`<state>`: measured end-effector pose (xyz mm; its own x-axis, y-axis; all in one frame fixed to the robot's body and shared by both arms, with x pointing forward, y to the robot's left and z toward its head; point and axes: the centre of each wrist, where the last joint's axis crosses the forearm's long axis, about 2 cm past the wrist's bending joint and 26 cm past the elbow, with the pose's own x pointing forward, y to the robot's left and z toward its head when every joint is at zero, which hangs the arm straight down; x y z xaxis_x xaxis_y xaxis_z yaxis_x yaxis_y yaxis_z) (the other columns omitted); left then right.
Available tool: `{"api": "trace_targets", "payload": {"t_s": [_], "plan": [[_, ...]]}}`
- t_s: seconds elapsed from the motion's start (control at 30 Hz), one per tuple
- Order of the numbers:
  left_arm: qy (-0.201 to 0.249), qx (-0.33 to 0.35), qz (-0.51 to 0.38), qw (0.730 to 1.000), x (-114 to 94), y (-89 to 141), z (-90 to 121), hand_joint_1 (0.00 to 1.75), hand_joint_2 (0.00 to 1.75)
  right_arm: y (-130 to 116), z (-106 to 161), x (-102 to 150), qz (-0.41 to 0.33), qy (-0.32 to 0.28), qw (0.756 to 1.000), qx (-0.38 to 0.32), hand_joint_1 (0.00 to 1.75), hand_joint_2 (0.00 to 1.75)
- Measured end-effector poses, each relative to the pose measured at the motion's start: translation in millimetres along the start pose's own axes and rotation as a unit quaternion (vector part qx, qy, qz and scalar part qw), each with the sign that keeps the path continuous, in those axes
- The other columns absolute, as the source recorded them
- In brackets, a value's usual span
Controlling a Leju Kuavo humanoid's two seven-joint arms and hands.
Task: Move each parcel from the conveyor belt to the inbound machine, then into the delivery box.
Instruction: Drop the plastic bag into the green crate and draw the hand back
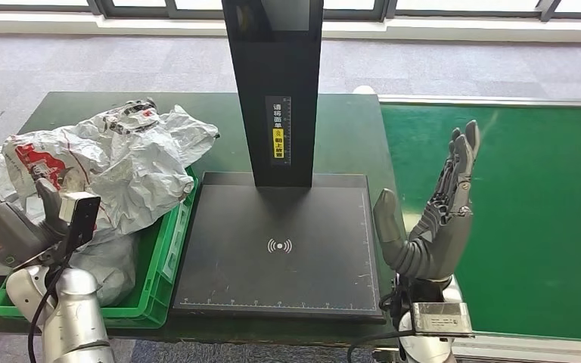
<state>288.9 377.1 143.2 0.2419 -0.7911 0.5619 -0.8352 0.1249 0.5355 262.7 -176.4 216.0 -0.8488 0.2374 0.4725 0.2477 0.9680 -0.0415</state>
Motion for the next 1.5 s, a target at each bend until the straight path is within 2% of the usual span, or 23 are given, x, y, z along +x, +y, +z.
{"api": "trace_targets", "payload": {"t_s": [0.27, 0.37, 0.43, 0.5, 0.57, 0.7, 0.8, 0.9, 0.97, 1.07, 1.5], "plan": [[0.001, 0.015, 0.031, 0.999, 8.7, -1.0, 0.1, 0.00, 0.00, 2.4, -0.9, 1.2, -0.003, 0.000, 1.000, 0.000, 0.00, 1.75], [0.022, 0.036, 0.123, 0.992, 9.9, 0.0, 3.9, 0.00, 0.00, 2.4, -0.9, 1.3, 0.000, 0.001, 1.000, -0.006, 0.00, 1.75], [0.040, 0.031, 0.243, 0.969, 18.2, -0.1, 9.5, 0.00, 0.00, 1.6, -0.5, 1.2, 0.006, 0.003, 1.000, -0.018, 0.00, 0.87], [0.027, 0.008, 0.360, 0.933, 34.1, -0.2, 16.5, 0.00, 0.00, 0.7, 0.1, 1.0, 0.008, 0.007, 0.999, -0.031, 0.00, 0.00], [-0.009, -0.025, 0.466, 0.885, 55.4, 1.3, 22.5, 0.00, 0.00, -0.3, 0.7, 0.5, 0.007, 0.011, 0.999, -0.040, 0.00, 0.00], [-0.084, -0.137, 0.651, 0.741, 97.0, 6.4, 37.5, 0.00, 0.00, -3.6, 1.8, -1.3, 0.011, 0.012, 0.999, -0.039, 0.00, 0.00], [-0.139, -0.238, 0.716, 0.642, 112.3, 9.4, 56.2, 0.00, 0.00, -5.7, 4.7, -2.1, 0.011, 0.014, 0.999, -0.032, 0.00, 0.00], [-0.190, -0.328, 0.718, 0.583, 121.9, 9.3, 69.8, 0.00, 0.00, -7.0, 8.2, -2.3, 0.009, 0.017, 1.000, -0.018, 0.00, 0.00], [-0.208, -0.368, 0.710, 0.563, 126.8, 8.1, 78.1, 0.00, 0.00, -8.6, 10.1, -2.9, 0.010, 0.019, 1.000, -0.010, 0.00, 0.00], [-0.215, -0.390, 0.705, 0.551, 131.6, 6.3, 85.1, 0.00, 0.00, -11.1, 14.1, -3.5, 0.013, 0.024, 1.000, -0.004, 0.00, 0.00], [-0.220, -0.417, 0.700, 0.537, 140.4, 2.7, 95.5, 0.00, 0.00, -20.2, 19.4, -7.8, 0.030, 0.030, 0.999, 0.025, 0.00, 0.00]]}}
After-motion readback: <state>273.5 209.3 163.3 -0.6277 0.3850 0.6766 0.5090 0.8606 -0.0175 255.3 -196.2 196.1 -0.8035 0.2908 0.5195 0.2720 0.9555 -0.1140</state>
